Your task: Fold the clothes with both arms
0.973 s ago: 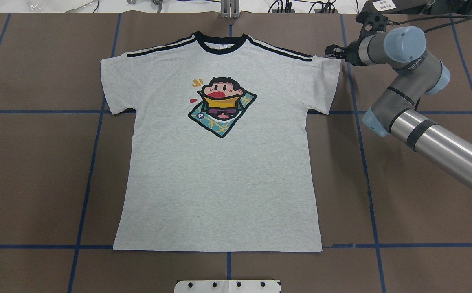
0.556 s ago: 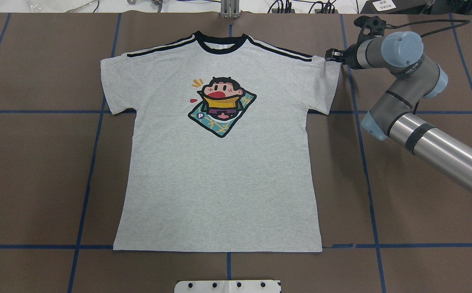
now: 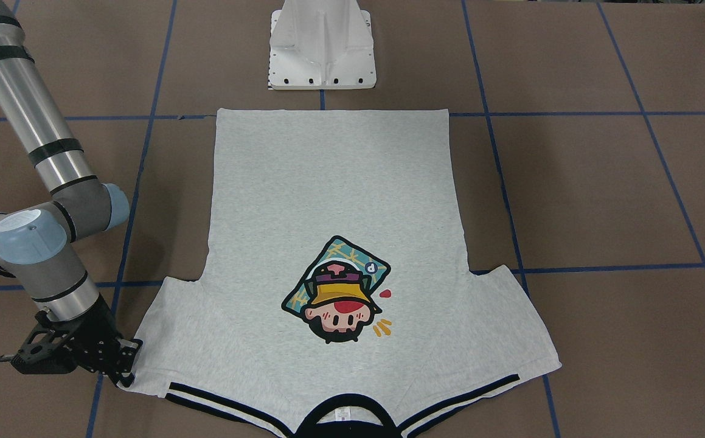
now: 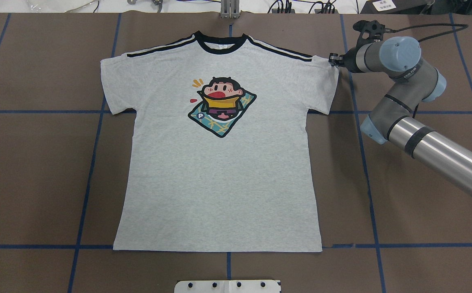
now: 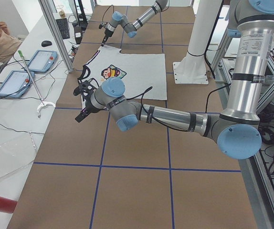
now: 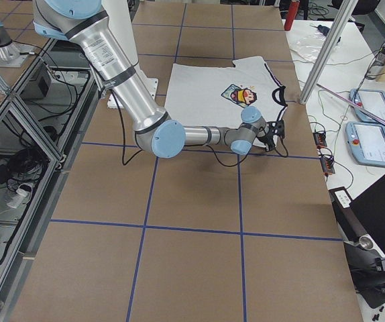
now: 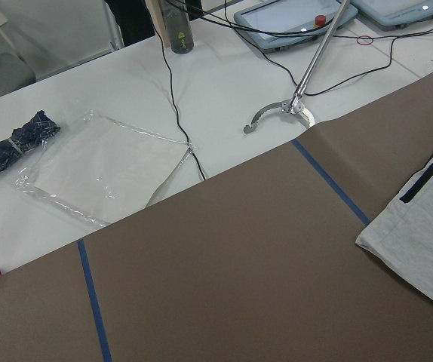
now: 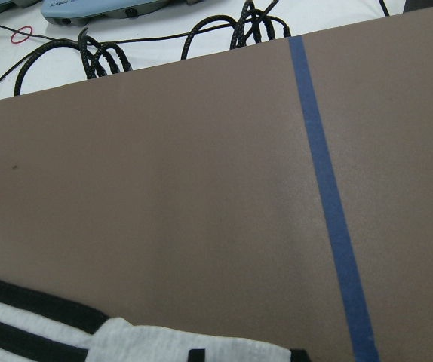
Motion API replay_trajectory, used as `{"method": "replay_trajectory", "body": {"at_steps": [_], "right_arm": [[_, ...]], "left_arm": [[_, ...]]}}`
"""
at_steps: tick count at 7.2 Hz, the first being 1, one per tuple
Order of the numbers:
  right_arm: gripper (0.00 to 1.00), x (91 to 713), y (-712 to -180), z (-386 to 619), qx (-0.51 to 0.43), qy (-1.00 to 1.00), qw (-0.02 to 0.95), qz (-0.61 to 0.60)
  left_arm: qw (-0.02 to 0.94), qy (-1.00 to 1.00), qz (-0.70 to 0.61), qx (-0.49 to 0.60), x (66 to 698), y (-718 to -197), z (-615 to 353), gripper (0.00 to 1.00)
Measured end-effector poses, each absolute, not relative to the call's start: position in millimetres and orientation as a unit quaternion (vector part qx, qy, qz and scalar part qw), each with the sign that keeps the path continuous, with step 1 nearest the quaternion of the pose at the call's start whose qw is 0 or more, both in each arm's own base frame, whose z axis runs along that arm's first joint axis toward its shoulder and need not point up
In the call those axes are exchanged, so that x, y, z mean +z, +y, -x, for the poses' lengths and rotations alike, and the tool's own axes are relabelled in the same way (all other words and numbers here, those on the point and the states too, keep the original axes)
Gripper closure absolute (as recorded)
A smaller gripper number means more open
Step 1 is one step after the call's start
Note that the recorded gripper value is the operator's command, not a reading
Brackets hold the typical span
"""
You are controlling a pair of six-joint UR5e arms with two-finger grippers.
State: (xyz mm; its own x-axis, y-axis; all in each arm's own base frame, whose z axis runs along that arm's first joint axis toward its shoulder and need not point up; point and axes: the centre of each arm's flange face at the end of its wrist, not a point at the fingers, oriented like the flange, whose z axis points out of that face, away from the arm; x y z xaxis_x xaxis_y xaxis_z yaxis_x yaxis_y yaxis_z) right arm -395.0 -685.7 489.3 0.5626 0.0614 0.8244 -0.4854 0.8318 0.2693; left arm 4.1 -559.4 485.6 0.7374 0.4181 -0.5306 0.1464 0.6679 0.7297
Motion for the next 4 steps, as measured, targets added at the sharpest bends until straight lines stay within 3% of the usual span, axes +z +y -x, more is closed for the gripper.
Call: {"method": "replay_trajectory", "body": {"at_steps": [4], "right_arm": [[1.00, 462.4, -675.6, 398.1, 0.163, -0.402, 0.868, -0.243]], "left_arm": [[0.841, 0.353, -0.401, 0.081, 491.6, -558.9, -4.0, 0.00]]}}
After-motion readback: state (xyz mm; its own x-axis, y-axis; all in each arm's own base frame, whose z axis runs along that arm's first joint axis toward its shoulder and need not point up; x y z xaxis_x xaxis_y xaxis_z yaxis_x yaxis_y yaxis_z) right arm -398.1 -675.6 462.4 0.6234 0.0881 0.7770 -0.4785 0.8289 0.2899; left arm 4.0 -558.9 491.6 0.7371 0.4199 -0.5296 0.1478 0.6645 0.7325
